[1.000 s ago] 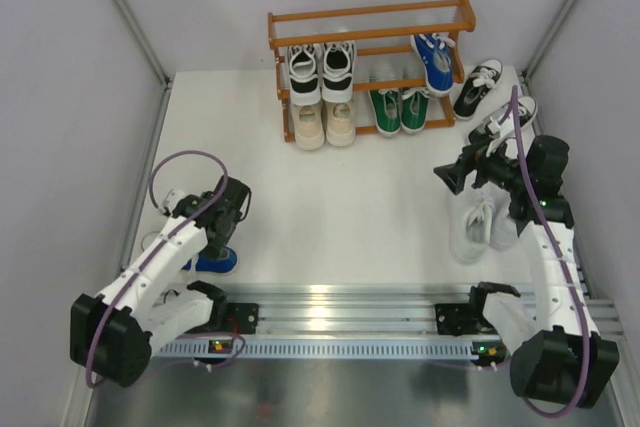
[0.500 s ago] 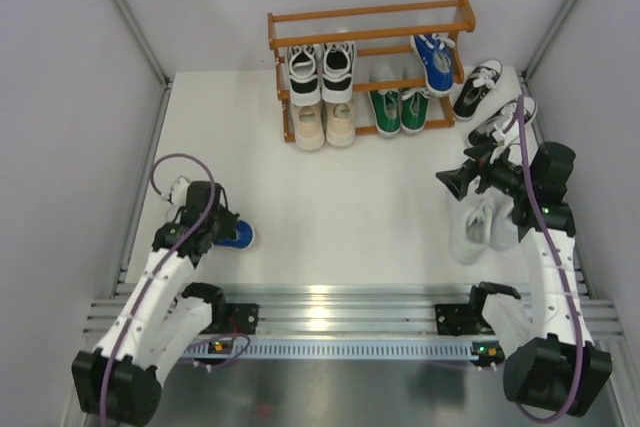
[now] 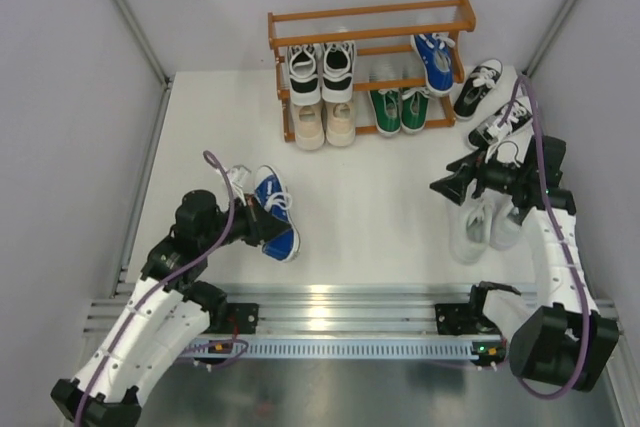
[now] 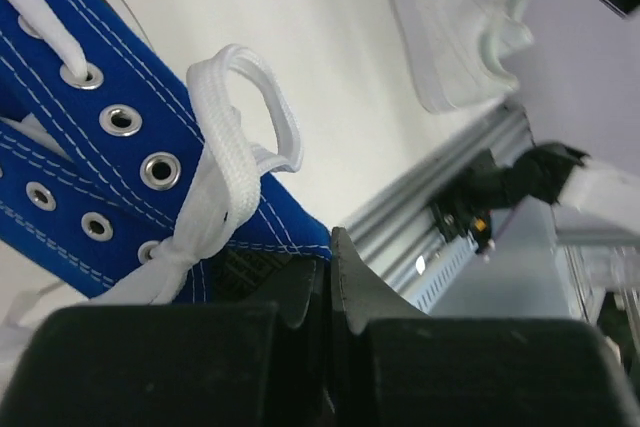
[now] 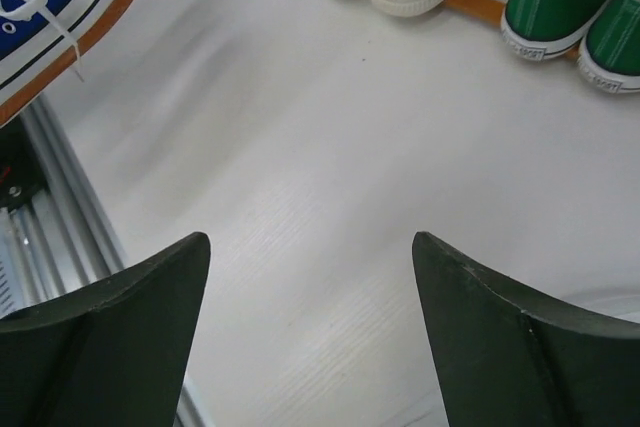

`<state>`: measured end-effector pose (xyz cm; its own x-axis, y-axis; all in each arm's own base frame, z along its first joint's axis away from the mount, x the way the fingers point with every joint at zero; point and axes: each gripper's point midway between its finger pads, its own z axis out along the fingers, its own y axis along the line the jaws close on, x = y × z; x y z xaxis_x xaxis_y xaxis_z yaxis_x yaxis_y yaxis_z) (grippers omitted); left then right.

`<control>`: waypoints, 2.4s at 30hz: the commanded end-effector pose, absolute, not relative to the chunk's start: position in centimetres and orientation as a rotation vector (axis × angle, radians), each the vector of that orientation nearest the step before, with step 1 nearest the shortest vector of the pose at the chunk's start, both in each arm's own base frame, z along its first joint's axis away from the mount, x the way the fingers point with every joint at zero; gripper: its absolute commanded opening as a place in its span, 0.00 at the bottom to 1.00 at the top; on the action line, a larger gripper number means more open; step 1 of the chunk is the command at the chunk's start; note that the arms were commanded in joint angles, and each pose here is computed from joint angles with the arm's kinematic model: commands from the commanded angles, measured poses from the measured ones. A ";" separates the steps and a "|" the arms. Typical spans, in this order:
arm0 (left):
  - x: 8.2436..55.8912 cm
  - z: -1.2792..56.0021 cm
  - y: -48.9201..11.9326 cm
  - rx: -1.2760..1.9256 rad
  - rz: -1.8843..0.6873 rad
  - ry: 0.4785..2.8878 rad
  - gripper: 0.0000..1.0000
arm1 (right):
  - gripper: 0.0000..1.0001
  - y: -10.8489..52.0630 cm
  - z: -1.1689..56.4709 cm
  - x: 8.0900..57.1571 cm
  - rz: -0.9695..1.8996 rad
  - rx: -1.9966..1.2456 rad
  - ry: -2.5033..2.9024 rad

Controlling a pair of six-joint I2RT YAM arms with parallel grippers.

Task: Place and organize the shoes onto the shoe shelf
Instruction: Pick up the shoe.

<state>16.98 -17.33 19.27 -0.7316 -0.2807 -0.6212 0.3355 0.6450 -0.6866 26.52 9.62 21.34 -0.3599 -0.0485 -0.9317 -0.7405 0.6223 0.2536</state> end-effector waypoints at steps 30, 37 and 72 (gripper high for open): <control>11.7 30.0 -42.8 0.844 -1.348 1.585 0.00 | 0.81 16.9 20.9 25.8 0.993 -0.022 2.164; 11.5 28.4 -43.0 0.835 -1.366 1.638 0.13 | 0.12 18.4 23.5 24.5 1.234 -0.277 1.980; 12.9 25.4 -40.6 0.785 -1.666 1.486 0.95 | 0.00 21.7 26.8 15.2 1.555 -1.257 1.346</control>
